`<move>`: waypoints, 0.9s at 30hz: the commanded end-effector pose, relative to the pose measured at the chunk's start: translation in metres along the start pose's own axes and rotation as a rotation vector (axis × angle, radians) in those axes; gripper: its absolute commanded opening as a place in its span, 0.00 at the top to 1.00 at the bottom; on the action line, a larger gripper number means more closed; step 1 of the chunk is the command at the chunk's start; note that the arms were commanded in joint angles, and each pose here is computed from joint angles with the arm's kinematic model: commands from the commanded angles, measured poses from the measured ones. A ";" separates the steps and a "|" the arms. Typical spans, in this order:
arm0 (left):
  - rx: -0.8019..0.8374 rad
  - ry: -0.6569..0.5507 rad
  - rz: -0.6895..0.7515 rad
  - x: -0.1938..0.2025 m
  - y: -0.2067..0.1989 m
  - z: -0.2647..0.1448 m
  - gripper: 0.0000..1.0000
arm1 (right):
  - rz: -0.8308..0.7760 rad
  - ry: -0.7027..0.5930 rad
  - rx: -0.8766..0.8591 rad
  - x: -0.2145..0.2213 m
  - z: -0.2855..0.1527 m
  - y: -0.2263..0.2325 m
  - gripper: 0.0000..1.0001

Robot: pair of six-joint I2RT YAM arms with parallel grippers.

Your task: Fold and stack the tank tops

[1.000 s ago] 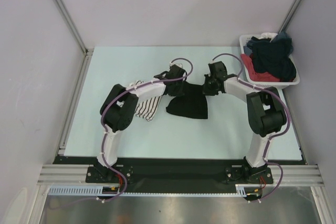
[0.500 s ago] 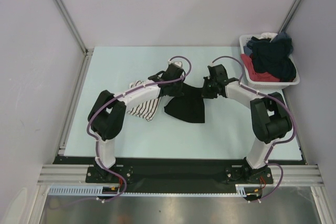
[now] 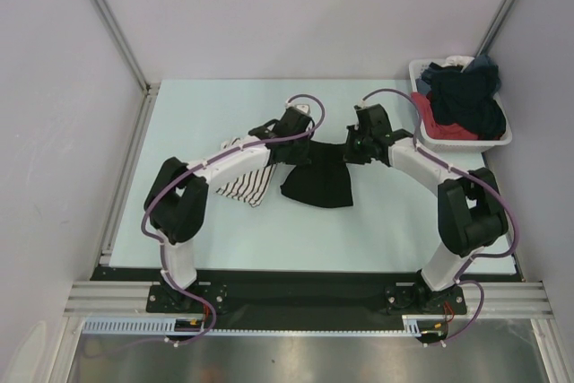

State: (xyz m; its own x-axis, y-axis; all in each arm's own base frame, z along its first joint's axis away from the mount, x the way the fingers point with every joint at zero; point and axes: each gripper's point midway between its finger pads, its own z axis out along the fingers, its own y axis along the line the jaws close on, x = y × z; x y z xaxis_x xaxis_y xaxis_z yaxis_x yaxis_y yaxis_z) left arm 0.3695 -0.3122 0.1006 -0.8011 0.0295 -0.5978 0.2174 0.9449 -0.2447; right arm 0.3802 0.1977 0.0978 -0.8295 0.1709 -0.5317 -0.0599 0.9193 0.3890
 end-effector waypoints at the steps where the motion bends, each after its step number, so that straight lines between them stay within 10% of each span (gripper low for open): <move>1: 0.050 -0.098 0.013 -0.040 -0.012 -0.037 1.00 | -0.004 -0.089 -0.038 -0.030 -0.027 0.020 1.00; 27: 0.009 -0.143 -0.060 -0.083 0.085 -0.122 1.00 | -0.077 -0.139 -0.254 -0.041 -0.046 0.165 1.00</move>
State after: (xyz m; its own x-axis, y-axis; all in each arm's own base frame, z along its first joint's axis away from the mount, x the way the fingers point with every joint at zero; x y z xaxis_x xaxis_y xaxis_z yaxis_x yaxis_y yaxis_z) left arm 0.3929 -0.2135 0.2014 -0.7397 -0.0767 -0.6685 0.1496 0.9499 -0.2744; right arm 0.3748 0.3001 0.2034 -0.7511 0.1330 -0.6466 -0.2574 0.8430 0.4724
